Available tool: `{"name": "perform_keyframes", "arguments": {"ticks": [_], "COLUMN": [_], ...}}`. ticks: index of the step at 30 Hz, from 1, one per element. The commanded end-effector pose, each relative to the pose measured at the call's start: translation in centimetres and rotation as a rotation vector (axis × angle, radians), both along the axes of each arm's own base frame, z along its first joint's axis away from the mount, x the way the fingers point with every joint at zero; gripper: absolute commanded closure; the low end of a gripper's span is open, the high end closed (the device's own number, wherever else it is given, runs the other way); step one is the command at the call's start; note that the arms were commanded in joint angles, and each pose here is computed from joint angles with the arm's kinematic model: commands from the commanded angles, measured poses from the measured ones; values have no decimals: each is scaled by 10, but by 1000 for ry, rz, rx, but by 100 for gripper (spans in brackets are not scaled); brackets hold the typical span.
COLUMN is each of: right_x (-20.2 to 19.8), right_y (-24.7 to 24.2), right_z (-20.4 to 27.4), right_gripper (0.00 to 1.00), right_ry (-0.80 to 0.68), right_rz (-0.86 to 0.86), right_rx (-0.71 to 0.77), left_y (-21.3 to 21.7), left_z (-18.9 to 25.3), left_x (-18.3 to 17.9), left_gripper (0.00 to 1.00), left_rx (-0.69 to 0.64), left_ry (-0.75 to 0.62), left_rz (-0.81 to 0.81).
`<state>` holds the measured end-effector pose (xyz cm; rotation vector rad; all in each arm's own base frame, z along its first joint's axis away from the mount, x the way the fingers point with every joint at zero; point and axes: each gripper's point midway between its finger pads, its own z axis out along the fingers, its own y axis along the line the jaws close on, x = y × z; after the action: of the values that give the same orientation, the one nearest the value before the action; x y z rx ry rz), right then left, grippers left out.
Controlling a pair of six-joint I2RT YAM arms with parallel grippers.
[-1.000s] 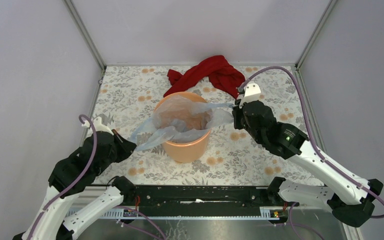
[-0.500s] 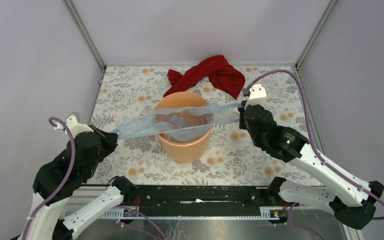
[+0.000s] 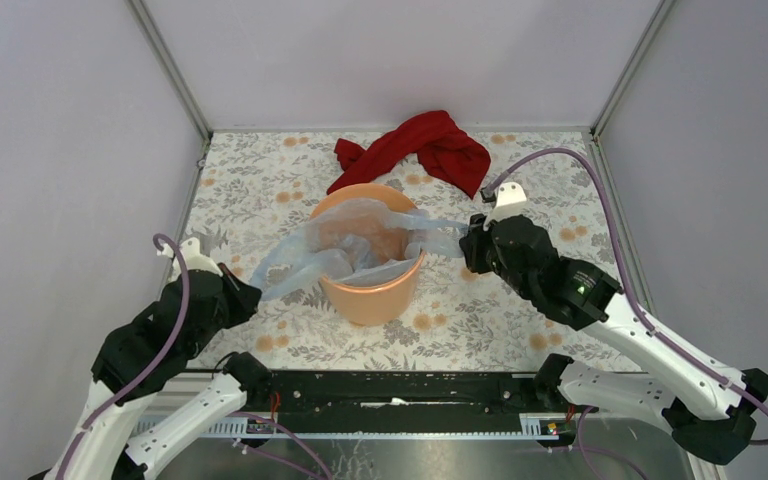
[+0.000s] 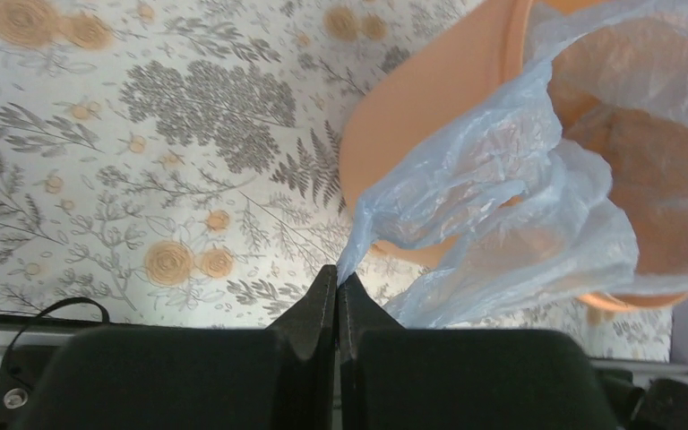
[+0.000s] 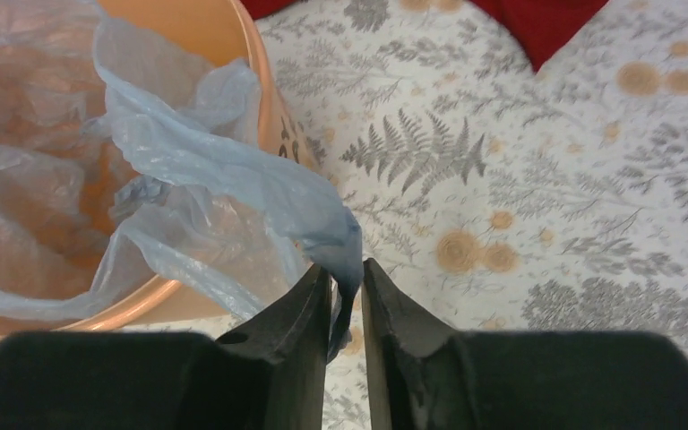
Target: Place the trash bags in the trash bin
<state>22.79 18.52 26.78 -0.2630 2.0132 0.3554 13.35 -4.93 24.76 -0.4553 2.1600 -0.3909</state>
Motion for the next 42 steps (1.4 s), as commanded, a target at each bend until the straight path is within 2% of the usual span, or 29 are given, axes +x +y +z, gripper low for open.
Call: {"name": "perform_keyframes", "arguments": {"ticks": [1,2,4,5,8,14,23,29,36,39,42], "right_x": [-15,-17,-19,-21,-25,-32,-17,2,11,11,12], "right_y": [6,8,13,16,23,42,70,61,58,60,56], "right_z": [-11,-10,-8,-7,3,15,7,2,12,6,2], "right_gripper": [63,50,16,8,1,0,6,8,7,17,38], "right_ry": [165,182,214,228,267,349,375,300,244,259,257], "right_rz": [-80,-87,-103,-108,-119,-148,-152,-238,-252,-257,-280], "right_rx": [141,168,233,262,349,625,785,756,720,716,750], "left_y": [-24,-25,-27,-27,-27,-26,-25,-22,-6,-4,-4], "left_z": [4,4,4,4,6,10,6,3,0,-2,-5], "left_x": [-4,-4,-4,-4,-4,-3,-5,-8,-12,-12,-11], "left_gripper": [100,100,100,100,100,100,100,100,100,100,100], "left_rx": [-79,-82,-84,-82,-77,-68,-77,-82,-41,-29,-17], "left_ry": [-8,-4,-2,-4,-11,-29,-34,-34,-13,-9,5], "left_rz": [-114,-119,-129,-130,-134,-144,-144,-135,-73,-64,-59]}}
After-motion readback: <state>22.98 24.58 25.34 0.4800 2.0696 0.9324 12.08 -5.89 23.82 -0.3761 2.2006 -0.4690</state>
